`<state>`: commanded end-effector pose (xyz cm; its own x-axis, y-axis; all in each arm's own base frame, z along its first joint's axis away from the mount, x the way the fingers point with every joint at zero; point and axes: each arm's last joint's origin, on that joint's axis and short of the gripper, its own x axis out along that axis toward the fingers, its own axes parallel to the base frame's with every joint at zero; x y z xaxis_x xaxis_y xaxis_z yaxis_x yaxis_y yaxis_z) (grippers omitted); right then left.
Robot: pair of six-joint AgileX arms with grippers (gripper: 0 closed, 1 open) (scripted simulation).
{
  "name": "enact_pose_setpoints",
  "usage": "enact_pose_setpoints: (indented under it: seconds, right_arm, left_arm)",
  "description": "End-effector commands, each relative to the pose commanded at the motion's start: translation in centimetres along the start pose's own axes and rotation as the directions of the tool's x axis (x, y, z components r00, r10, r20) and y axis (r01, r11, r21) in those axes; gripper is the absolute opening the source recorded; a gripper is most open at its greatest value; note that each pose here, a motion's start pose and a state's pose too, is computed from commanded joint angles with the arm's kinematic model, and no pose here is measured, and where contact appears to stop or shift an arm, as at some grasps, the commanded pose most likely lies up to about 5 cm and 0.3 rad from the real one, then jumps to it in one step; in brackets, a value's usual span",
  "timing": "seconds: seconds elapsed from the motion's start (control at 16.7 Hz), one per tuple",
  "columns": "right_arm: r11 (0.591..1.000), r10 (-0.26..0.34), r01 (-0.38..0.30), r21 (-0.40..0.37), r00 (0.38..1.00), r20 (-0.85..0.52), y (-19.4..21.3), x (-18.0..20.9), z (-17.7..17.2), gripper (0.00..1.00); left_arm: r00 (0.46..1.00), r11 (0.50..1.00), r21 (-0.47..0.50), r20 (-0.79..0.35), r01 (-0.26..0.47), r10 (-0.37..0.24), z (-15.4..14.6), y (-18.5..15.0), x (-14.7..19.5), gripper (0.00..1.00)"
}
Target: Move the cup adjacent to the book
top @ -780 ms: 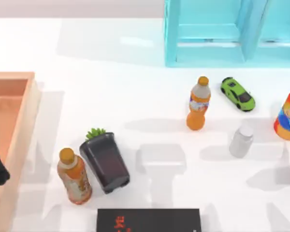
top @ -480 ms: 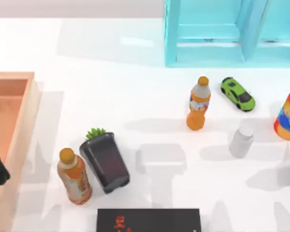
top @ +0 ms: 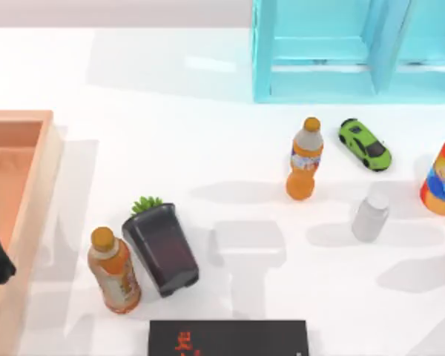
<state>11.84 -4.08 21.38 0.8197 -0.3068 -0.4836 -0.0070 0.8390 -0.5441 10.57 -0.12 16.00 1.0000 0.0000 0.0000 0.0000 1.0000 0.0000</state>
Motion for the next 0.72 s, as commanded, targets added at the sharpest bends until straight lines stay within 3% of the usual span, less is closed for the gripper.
enact_pose_setpoints:
  seconds: [0.18,0.42,0.54,0.72]
  right_arm:
    - [0.952,-0.041,-0.005,-0.305,0.989,-0.143,-3.7,-0.7,2.2,1.00]
    - [0.769,-0.050,-0.137,-0.625,0.961,-0.272,-7.3,-0.8,4.1,1.00]
    - [0.666,-0.022,-0.230,-0.710,0.945,-0.326,-8.3,-0.4,4.5,1.00]
    - [0.543,0.045,-0.372,-0.753,0.908,-0.417,-9.7,0.5,4.7,1.00]
  left_arm:
    - [1.000,1.000,0.000,0.000,0.000,0.000,0.0,0.0,0.0,1.00]
    - [1.000,1.000,0.000,0.000,0.000,0.000,0.0,0.0,0.0,1.00]
    - [1.000,1.000,0.000,0.000,0.000,0.000,0.0,0.0,0.0,1.00]
    - [1.000,1.000,0.000,0.000,0.000,0.000,0.0,0.0,0.0,1.00]
